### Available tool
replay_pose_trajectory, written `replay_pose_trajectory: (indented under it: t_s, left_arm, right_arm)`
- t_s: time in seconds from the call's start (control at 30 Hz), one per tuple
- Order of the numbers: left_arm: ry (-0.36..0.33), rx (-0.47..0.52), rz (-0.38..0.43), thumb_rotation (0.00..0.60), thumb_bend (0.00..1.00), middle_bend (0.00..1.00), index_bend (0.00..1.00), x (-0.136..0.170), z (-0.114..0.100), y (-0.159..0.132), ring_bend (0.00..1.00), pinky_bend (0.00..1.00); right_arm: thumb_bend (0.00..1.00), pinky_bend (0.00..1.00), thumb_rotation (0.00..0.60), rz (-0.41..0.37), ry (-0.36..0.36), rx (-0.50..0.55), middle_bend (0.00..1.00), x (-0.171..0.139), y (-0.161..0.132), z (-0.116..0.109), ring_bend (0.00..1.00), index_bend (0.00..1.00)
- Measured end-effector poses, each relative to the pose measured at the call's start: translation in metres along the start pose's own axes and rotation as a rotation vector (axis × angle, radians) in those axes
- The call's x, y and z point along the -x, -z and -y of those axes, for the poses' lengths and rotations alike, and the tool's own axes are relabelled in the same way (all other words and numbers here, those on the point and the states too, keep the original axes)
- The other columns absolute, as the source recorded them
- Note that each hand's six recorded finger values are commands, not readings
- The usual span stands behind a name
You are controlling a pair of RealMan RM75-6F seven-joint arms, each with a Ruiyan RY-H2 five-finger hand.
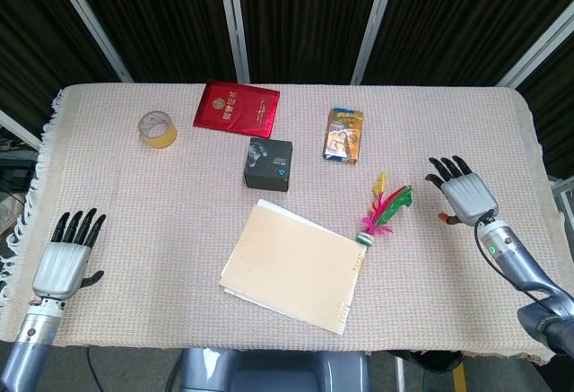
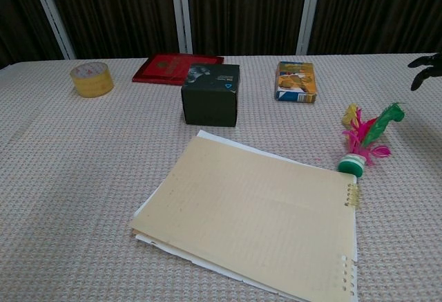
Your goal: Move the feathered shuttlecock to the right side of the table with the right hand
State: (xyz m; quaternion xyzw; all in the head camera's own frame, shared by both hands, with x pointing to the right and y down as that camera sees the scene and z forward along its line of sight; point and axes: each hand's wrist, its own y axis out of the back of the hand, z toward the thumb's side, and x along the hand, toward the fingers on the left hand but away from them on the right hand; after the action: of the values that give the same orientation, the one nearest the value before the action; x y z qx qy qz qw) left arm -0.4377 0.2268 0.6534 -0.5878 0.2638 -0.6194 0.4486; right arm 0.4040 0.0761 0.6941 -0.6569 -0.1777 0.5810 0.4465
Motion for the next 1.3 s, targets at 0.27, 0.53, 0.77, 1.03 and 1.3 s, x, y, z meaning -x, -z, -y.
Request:
replay_pose_trajectory:
  t_s: [0.27, 0.53, 0.77, 1.03, 1.3]
  left_arm:
    - [-0.009, -0.004, -0.001, 0.563, 0.09, 0.00, 0.00, -0.001, -0.001, -0.001, 0.00, 0.00]
    - [-0.005, -0.001, -0.006, 0.561, 0.09, 0.00, 0.00, -0.004, 0.000, 0.002, 0.00, 0.00]
    - [-0.009, 0.004, -0.014, 0.561, 0.09, 0.00, 0.00, -0.005, -0.001, 0.006, 0.00, 0.00]
    - [-0.026, 0.007, -0.021, 0.562, 0.09, 0.00, 0.00, -0.004, -0.005, 0.010, 0.00, 0.00]
    - [-0.042, 0.013, -0.020, 0.562, 0.09, 0.00, 0.00, -0.001, -0.010, 0.011, 0.00, 0.00]
  right_arm:
    - [0.18, 0.00, 0.600, -0.069, -0.048, -0.016, 0.00, 0.020, -0.025, 0.021, 0.00, 0.25]
    - [0.18, 0.00, 0.600, -0.109, -0.053, -0.055, 0.00, 0.031, -0.042, 0.023, 0.00, 0.25]
    - [0.18, 0.00, 0.600, -0.124, -0.033, -0.098, 0.00, 0.036, -0.049, 0.016, 0.00, 0.22]
    - [0.18, 0.00, 0.600, -0.139, -0.001, -0.146, 0.00, 0.043, -0.058, 0.000, 0.00, 0.18]
    - [0.18, 0.00, 0.600, -0.169, 0.021, -0.168, 0.00, 0.050, -0.074, -0.014, 0.00, 0.17]
